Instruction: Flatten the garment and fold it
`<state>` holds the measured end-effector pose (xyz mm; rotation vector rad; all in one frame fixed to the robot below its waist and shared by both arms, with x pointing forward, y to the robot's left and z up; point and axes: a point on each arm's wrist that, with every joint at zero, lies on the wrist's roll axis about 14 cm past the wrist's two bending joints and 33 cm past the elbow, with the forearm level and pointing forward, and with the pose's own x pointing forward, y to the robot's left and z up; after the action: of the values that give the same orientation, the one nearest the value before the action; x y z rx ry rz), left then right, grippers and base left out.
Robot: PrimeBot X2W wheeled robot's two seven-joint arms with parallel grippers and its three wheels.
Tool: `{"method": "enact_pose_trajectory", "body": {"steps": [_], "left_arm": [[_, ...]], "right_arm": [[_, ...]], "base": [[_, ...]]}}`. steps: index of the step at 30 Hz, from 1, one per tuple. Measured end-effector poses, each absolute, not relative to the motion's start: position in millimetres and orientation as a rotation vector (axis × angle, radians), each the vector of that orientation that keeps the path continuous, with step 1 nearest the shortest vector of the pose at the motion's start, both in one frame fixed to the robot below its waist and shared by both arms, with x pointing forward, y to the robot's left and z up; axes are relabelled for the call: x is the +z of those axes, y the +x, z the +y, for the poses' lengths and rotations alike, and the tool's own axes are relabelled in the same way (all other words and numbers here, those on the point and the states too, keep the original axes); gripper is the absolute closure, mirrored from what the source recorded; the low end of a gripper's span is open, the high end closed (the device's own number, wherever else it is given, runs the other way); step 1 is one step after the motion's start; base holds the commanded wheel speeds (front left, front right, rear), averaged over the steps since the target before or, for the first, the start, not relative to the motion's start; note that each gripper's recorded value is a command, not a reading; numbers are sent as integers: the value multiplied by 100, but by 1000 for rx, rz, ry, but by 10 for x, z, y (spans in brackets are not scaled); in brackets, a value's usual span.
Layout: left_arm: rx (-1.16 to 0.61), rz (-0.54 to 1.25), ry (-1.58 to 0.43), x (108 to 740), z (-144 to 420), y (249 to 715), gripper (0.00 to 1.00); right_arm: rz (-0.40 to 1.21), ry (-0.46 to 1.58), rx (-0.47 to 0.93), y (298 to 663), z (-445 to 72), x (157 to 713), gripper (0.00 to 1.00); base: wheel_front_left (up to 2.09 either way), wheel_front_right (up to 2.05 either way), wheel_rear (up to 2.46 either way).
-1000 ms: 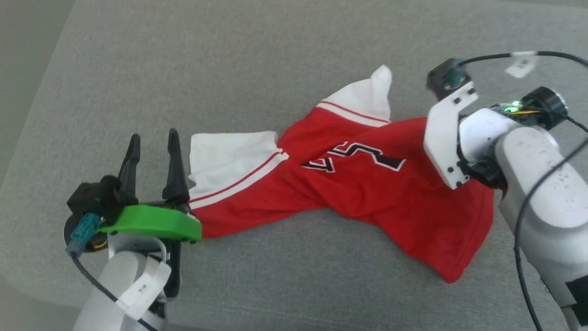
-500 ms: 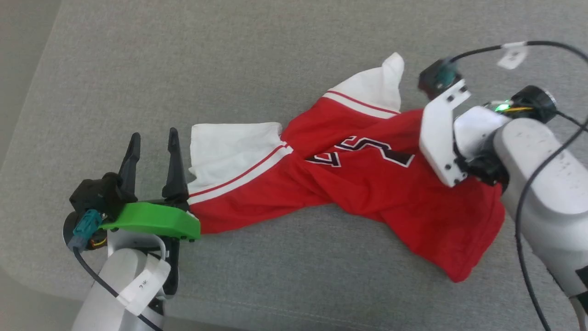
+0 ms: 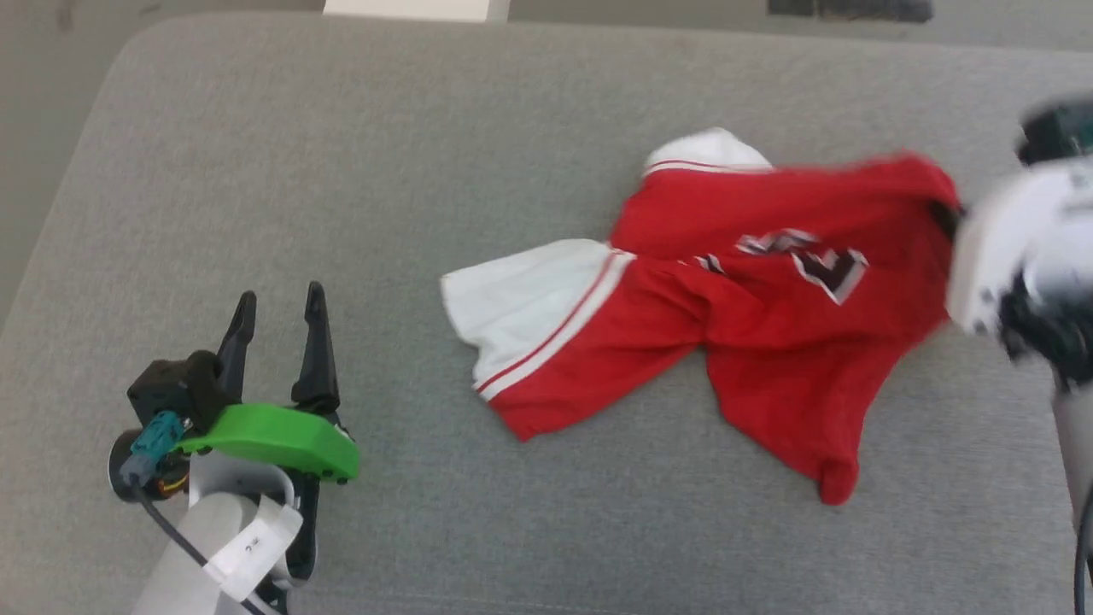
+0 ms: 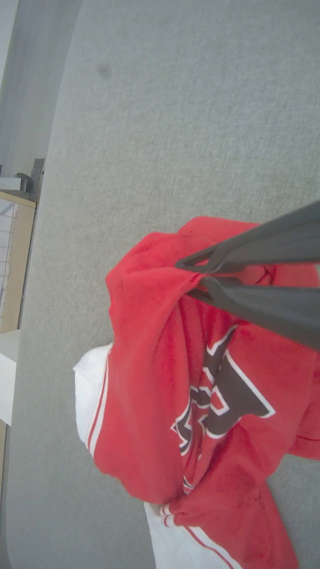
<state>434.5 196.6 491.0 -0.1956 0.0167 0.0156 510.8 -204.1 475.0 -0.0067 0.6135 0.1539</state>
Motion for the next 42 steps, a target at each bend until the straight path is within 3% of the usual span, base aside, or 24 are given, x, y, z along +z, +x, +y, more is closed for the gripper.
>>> {"method": "enact_pose_trajectory", "body": {"steps": [4, 9, 13, 14, 15, 16, 22, 26, 35, 42], "left_arm": [[-14, 8, -213, 4990, 1869, 4324, 0], [-47, -5, -226, 5080, 1759, 4316, 0], [-59, 4, -234, 5078, 1713, 4298, 0], [-62, 6, -237, 5077, 1700, 4293, 0], [-63, 9, -240, 5074, 1692, 4288, 0], [-65, 15, -241, 5065, 1685, 4280, 0], [-75, 26, -247, 5068, 1652, 4224, 0], [-87, 55, -256, 5037, 1609, 4201, 0], [-239, 272, -255, 4918, 1078, 4528, 0], [-359, 673, -75, 4572, 661, 4921, 0]], "right_arm": [[700, 91, 46, 4534, -2351, 4426, 100], [888, 234, -7, 3685, -2246, 3881, 100], [912, 292, -15, 3421, -2135, 3795, 100], [878, 300, -23, 3445, -2152, 3847, 84], [836, 298, -28, 3489, -2170, 3919, 8], [784, 297, -34, 3542, -2194, 4008, 0], [413, 358, -117, 3798, -2496, 4642, 0], [259, 348, -187, 3797, -2743, 4906, 0], [239, 333, -223, 3791, -2839, 4872, 0], [268, 328, -190, 4001, -2720, 4778, 0]], "base": [[0, 0, 0], [0, 0, 0], [0, 0, 0], [0, 0, 0], [0, 0, 0], [0, 0, 0], [0, 0, 0], [0, 0, 0], [0, 0, 0], [0, 0, 0]]}}
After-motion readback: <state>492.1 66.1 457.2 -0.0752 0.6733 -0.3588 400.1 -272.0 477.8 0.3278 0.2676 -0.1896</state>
